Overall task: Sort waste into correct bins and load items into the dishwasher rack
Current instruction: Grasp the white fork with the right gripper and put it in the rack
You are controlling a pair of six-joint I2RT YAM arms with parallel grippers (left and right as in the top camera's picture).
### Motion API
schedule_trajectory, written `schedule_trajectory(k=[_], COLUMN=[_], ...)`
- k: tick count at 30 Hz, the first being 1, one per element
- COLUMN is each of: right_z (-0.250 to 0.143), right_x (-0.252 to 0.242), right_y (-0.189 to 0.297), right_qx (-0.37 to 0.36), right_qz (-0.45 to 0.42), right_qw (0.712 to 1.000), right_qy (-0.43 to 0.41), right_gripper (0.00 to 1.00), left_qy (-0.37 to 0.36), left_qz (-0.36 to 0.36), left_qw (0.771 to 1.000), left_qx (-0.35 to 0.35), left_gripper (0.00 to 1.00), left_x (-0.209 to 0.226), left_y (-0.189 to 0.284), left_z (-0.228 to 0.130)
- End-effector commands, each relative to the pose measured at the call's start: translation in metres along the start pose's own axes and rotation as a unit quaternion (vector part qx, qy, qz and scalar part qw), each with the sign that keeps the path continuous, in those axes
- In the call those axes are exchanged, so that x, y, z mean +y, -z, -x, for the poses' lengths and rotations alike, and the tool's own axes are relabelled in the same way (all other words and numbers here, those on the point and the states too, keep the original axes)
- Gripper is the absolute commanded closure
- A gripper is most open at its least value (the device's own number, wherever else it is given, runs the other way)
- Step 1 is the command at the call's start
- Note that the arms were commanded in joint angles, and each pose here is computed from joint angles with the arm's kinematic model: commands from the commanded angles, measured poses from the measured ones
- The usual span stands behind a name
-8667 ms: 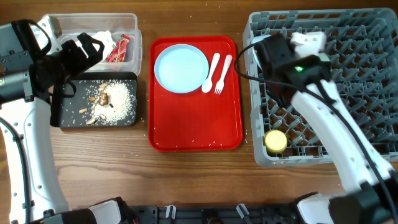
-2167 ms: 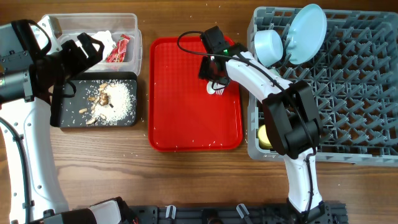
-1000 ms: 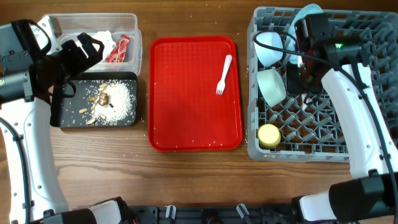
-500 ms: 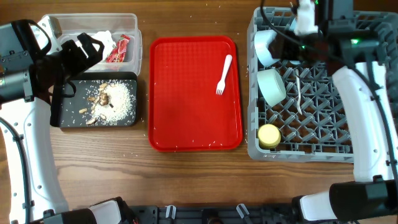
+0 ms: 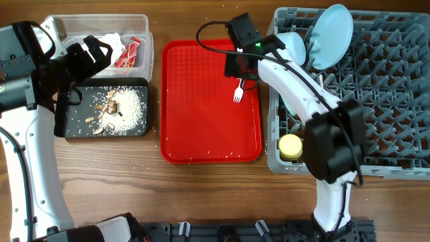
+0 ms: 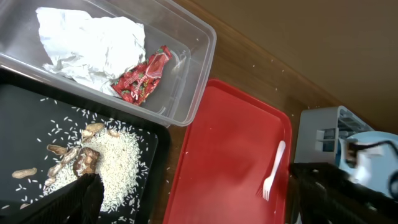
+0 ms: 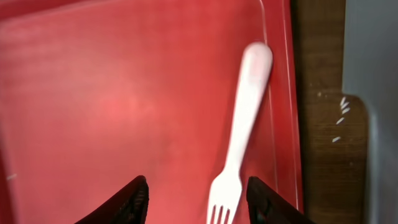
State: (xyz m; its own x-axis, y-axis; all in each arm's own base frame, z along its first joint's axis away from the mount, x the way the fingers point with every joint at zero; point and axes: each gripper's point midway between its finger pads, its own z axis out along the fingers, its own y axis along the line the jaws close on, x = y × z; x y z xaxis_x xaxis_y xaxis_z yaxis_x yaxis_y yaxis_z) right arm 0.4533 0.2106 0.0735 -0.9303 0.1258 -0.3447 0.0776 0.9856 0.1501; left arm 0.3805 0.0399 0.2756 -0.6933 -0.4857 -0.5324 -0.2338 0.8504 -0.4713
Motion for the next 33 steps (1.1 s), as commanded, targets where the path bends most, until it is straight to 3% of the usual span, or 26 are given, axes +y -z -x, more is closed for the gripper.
schedule_trajectory(k=[1,9,12,13,14,19,23,24,26,30,33], right_z=[-0.008,-0.033,-0.037,-0.039,-0.040,-0.038,-0.008,0.005,0.017,0.026,0.003], right_x=[-0.011,-0.025,-0.023,-0.023,-0.022,0.000,0.015,0.018,0.008,-0.065,-0.125], right_y=[-0.031,-0.069,-0.074,-0.074,-0.074,-0.060,0.010,0.062,0.120,0.252,0.306], right_qx=[0.024,0.080,0.093,0.096,0.099,0.116,0.059,0.018,-0.036,-0.182,-0.215], right_qz=[-0.021,-0.032,-0.023,-0.020,-0.019,0.038,0.073,0.090,0.080,-0.056,-0.164], right_qw=[0.999,0.995,0.994,0.994,0.993,0.992,0.994,0.992,0.991,0.979,0.961], right_qy=[-0.024,-0.052,-0.056,-0.056,-0.056,-0.025,0.054,0.083,0.100,0.074,0.053], right_gripper=[0.49,0.54,0.69,0.86,0.95,0.96,0.96,0.96,0.96,0.96,0.95], left_qy=[-0.009,-0.009,-0.009,-0.009,-0.009,-0.009,-0.009,-0.009,-0.009,-0.009,-0.009], left_qz=[0.000,0.001,0.000,0.000,0.000,0.000,0.000,0.000,0.000,0.000,0.000], left_qw=[1.000,1.000,1.000,1.000,1.000,1.000,1.000,1.000,1.000,1.000,1.000], left_qx=[-0.003,-0.003,-0.003,-0.003,-0.003,-0.003,-0.003,-0.003,-0.003,-0.003,-0.003], left_gripper=[0.00,0.00,0.00,0.00,0.00,0.00,0.00,0.00,0.00,0.00,0.00], left_x=[0.001,0.001,0.001,0.001,0.001,0.001,0.001,0.001,0.001,0.001,0.001], left_y=[0.000,0.000,0.000,0.000,0.000,0.000,0.000,0.000,0.000,0.000,0.000], left_z=[0.003,0.003,0.003,0.003,0.003,0.003,0.003,0.003,0.003,0.003,0.003])
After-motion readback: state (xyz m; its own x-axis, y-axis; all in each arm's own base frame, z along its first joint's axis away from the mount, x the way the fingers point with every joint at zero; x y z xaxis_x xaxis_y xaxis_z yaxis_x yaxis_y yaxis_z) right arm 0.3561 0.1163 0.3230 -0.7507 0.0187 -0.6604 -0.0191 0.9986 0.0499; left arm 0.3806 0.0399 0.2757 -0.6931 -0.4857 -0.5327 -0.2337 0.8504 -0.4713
